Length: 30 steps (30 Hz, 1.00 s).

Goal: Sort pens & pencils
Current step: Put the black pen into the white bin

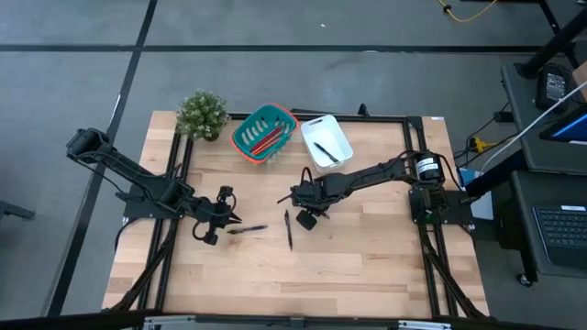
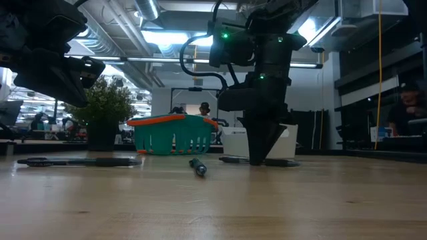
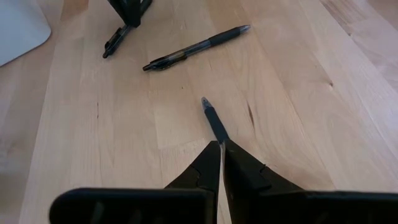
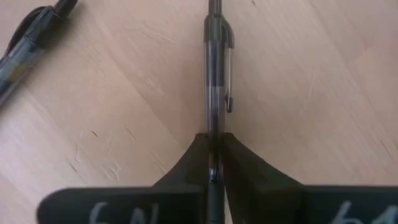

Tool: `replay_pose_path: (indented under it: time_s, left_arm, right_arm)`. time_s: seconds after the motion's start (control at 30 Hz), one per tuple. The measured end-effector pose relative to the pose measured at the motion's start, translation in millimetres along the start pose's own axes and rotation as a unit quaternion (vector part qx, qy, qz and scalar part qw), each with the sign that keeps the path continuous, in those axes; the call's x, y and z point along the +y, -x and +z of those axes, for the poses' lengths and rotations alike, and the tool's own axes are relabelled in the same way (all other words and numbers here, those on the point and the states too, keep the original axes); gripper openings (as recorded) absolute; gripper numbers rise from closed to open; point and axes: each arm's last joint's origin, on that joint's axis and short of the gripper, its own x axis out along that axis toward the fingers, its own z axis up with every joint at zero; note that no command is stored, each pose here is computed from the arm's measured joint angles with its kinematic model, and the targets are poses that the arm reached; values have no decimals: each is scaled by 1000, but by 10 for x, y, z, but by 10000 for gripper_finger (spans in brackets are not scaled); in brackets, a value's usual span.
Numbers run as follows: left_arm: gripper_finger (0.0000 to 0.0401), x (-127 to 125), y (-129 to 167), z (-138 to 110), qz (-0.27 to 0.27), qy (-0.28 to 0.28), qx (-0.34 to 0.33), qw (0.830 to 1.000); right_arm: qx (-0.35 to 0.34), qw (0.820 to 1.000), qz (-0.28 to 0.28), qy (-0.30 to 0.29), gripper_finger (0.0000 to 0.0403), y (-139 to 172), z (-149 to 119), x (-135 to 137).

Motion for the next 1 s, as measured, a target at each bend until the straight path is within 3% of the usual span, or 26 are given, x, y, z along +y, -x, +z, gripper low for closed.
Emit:
replay_pose_path:
  time_s: [0.33,0.77,1.0]
  left_arm:
    - [14,-1,0,-1,0,0,0,1000]
    - [14,2,1,-40,1,6,21,1000]
    - [14,2,1,-41,1,6,21,1000]
  right_arm:
    - [-19,1000,5,2,27,183,-24,-12]
    - [-105,994,-36,9,27,492,-123,84]
    - [-181,981,-70,-1,27,834,-217,83]
